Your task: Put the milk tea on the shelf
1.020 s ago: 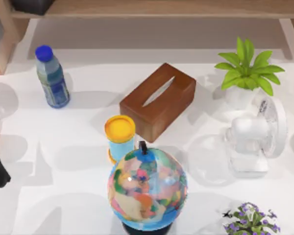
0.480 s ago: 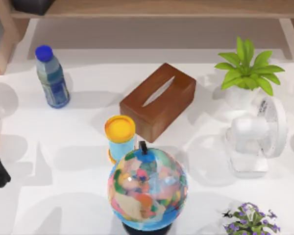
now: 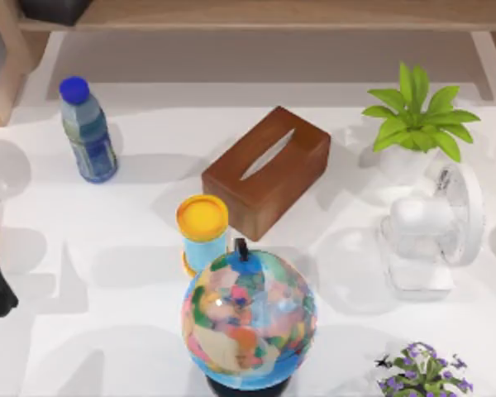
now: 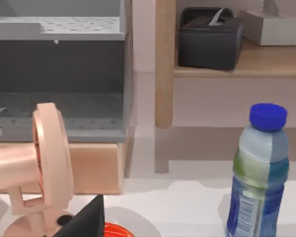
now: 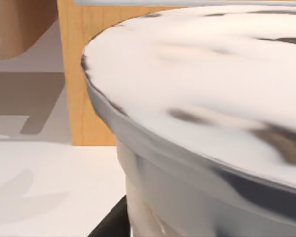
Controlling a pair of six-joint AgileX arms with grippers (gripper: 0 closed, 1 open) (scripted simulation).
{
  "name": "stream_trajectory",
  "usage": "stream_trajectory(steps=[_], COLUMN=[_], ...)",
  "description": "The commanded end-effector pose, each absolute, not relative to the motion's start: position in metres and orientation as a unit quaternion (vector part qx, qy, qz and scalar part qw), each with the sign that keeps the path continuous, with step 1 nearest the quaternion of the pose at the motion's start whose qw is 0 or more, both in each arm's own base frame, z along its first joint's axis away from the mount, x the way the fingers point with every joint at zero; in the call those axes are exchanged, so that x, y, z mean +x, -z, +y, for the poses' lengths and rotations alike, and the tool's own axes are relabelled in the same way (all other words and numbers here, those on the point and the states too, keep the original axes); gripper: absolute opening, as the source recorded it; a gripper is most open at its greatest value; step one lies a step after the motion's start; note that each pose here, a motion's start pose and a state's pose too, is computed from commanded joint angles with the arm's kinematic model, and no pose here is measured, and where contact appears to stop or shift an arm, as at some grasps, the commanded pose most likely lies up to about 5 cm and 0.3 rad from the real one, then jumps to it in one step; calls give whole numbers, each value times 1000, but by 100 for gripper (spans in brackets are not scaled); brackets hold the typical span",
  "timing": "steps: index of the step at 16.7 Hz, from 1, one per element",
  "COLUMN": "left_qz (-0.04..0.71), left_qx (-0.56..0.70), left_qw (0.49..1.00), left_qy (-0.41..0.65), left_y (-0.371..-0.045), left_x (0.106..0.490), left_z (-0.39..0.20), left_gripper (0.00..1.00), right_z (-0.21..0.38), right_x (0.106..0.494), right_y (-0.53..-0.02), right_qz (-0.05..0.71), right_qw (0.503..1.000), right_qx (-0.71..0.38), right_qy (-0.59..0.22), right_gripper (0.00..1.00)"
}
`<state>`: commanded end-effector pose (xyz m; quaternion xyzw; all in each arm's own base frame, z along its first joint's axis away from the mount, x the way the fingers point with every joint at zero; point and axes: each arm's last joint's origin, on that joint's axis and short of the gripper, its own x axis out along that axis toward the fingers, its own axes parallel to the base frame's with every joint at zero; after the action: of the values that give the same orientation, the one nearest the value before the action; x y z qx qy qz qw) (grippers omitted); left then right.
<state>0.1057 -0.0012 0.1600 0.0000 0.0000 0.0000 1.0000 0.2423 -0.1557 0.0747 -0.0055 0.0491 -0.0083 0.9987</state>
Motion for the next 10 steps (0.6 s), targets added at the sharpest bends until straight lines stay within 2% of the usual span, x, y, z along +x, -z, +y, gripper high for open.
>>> stream_trajectory(steps=[2,3,10], left_qz=[0,0,0], left_qx=[0,0,0], left_qw=[1000,1000,1000], left_qy=[0,0,0], left_y=[-160,-160,-160], left_x=[106,106,106], left_z=[-1,-1,-1], left_gripper=[100,100,100], right_z=[-156,-156,-156], right_x=[242,242,242], right_y=[-75,-75,-75], right_qz=[49,49,49], right_qw=[999,999,999], right_qx=[-5,-5,-5], right_qy=[8,8,8], right_gripper=[2,0,0])
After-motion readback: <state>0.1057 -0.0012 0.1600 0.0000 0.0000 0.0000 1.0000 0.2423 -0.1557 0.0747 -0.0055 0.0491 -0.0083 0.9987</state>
